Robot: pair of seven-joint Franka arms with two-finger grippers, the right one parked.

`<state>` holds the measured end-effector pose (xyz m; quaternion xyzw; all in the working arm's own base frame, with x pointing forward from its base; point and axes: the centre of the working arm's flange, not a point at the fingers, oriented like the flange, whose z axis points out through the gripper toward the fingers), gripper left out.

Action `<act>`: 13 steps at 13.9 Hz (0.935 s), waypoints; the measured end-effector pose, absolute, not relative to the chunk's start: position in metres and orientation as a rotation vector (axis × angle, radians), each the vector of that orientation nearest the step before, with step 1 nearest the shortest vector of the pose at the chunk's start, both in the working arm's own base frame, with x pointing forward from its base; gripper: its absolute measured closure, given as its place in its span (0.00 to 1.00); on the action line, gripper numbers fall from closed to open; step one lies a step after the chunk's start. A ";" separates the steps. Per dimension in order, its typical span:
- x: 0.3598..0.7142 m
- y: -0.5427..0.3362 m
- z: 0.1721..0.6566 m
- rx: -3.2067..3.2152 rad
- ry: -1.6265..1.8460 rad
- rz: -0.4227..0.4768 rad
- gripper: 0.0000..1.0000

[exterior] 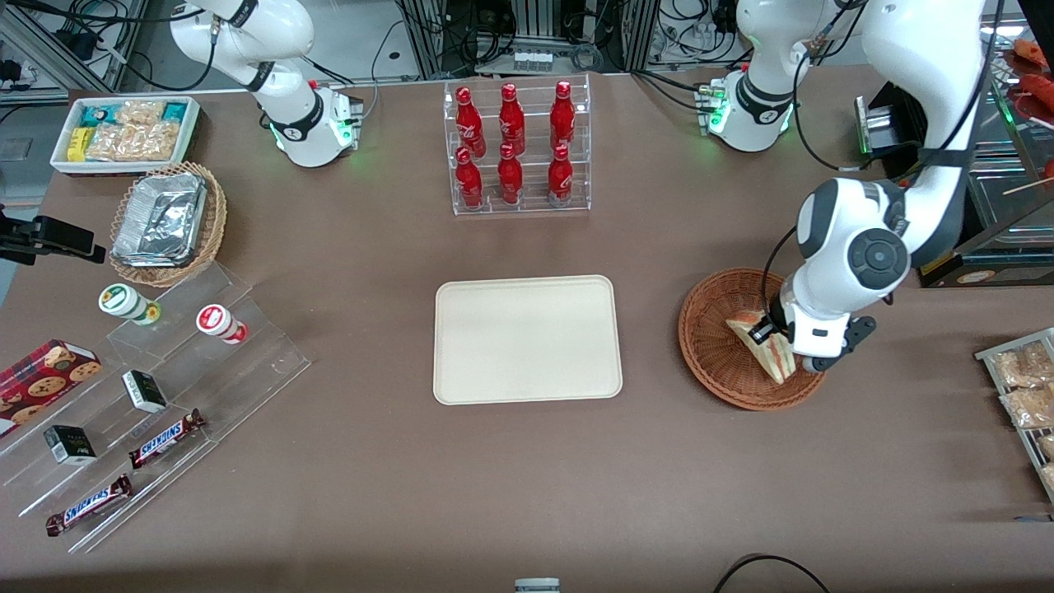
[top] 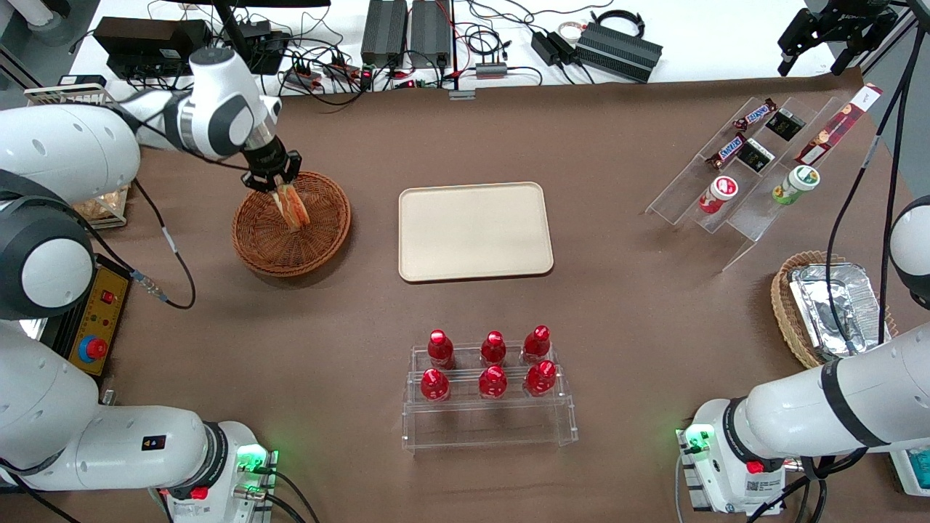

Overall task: Place sandwich from basket to tray
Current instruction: 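Lift the sandwich and carry it with the left gripper over the tray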

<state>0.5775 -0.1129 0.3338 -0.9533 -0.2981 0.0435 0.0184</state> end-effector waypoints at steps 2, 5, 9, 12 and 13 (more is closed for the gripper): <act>0.588 -0.126 0.362 -2.986 -0.855 0.122 0.85; 0.591 -0.169 0.382 -3.016 -0.738 0.128 0.85; 0.587 -0.250 0.363 -3.058 -0.549 0.160 0.85; 0.580 -0.313 0.342 -3.079 -0.435 0.184 0.85; 0.575 -0.333 0.334 -3.079 -0.421 0.192 0.85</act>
